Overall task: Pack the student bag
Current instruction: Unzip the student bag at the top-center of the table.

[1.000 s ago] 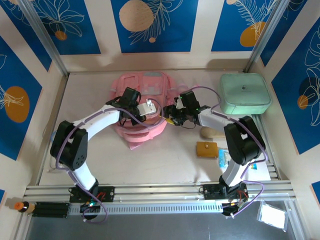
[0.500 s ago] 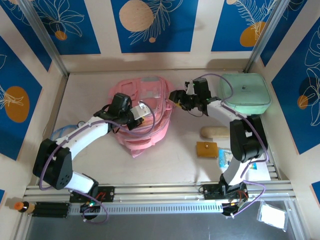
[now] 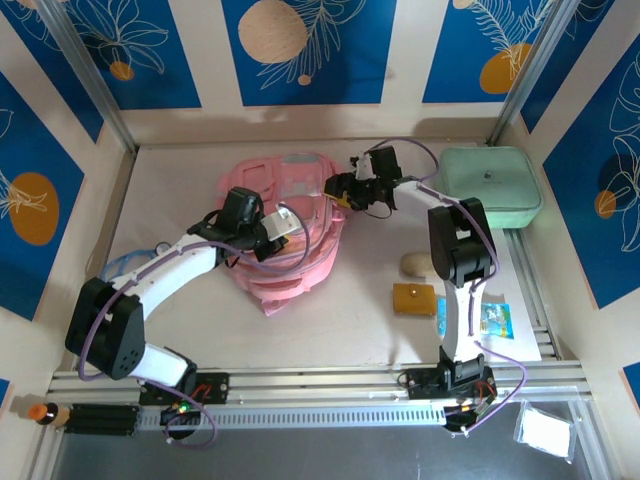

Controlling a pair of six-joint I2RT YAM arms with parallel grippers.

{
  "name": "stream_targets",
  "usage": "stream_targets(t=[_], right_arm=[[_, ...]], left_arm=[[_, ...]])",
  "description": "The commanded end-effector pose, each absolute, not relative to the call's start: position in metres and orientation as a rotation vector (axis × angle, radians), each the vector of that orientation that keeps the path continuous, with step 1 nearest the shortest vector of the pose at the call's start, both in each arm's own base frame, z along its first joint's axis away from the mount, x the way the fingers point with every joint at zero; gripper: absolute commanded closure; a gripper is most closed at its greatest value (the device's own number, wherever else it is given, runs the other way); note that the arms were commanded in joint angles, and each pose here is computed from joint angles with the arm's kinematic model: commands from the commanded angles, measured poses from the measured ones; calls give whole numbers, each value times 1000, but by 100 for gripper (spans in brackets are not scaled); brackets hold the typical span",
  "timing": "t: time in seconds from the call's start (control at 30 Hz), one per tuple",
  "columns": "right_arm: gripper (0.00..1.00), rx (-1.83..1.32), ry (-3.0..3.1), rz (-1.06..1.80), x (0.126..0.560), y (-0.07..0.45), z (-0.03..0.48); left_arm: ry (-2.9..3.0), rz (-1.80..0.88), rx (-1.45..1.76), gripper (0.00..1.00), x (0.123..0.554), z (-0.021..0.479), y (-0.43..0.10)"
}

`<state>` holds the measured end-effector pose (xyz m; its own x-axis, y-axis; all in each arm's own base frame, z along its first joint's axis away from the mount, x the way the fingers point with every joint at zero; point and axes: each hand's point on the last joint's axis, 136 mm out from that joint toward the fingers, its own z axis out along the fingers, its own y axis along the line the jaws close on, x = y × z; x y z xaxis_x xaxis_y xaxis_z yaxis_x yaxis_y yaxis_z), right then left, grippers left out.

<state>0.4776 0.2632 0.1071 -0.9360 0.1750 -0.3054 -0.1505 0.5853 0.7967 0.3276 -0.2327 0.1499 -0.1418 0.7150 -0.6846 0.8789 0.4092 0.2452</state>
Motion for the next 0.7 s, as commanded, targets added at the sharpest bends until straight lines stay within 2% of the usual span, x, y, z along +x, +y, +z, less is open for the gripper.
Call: stream_targets(t=[0.0, 0.3, 0.43, 0.67], right_arm=[[32, -52, 2474, 1339, 478, 268, 104], [37, -127, 2442, 1502, 451, 275, 114], [46, -161, 2389, 1564, 443, 269, 124], [61, -233, 2348, 1624, 431, 274, 128]], left_arm=[[1884, -266, 1328, 100, 330, 165, -228], [1917, -248, 1310, 100, 332, 158, -220], [1948, -140, 1286, 100, 342, 155, -205], [1930, -172, 1261, 100, 340, 160, -204]])
